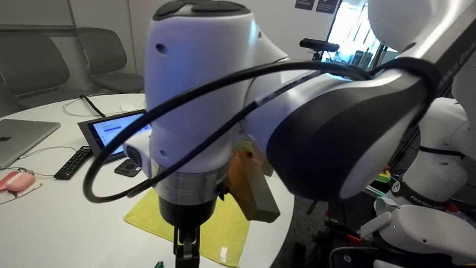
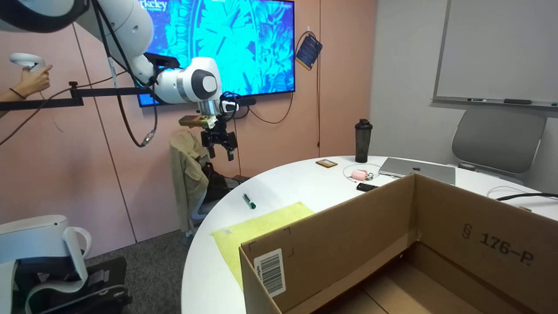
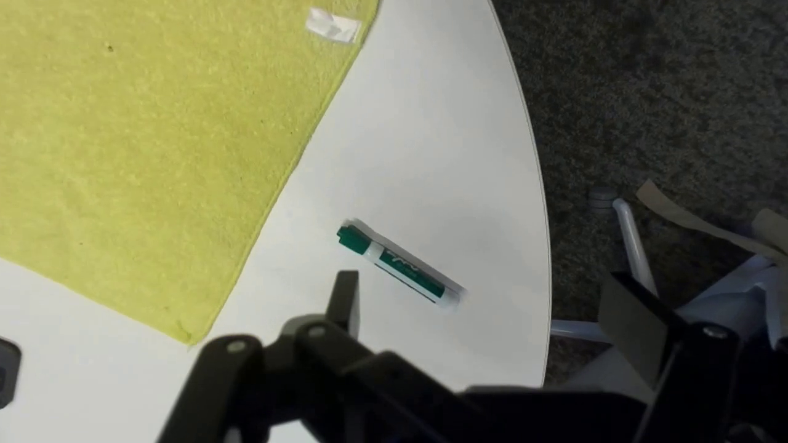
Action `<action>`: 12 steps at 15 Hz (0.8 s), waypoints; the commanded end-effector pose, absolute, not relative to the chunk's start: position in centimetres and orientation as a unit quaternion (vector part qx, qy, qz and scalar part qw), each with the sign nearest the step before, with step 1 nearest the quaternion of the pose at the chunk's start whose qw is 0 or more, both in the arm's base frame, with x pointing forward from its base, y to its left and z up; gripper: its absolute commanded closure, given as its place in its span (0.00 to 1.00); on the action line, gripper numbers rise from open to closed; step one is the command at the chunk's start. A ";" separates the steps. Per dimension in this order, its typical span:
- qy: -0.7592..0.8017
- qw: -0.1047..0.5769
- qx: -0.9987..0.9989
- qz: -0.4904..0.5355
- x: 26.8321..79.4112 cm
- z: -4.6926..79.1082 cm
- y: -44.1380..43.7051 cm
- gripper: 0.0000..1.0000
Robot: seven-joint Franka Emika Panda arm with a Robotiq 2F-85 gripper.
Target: Place the green marker on the yellow towel, fold the towel from bottom to top then left to right and right to left, pick up the towel and put it inside the brown box
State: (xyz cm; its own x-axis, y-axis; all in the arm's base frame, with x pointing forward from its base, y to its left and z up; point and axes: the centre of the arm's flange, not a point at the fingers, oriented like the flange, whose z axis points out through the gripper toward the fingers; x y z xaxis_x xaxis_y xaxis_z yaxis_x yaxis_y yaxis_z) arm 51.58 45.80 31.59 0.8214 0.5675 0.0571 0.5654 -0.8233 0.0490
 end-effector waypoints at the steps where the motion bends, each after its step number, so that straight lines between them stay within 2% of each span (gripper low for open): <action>1: 0.316 0.009 0.948 0.034 55.7 30.7 49.1 0.00; 12: 0.415 0.003 0.910 0.015 59.7 24.4 49.6 0.00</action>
State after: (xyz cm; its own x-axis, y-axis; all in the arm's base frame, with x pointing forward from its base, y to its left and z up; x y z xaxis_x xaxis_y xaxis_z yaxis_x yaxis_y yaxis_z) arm 57.00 48.66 25.03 0.6821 0.7312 0.0098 0.7308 -0.6821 0.0253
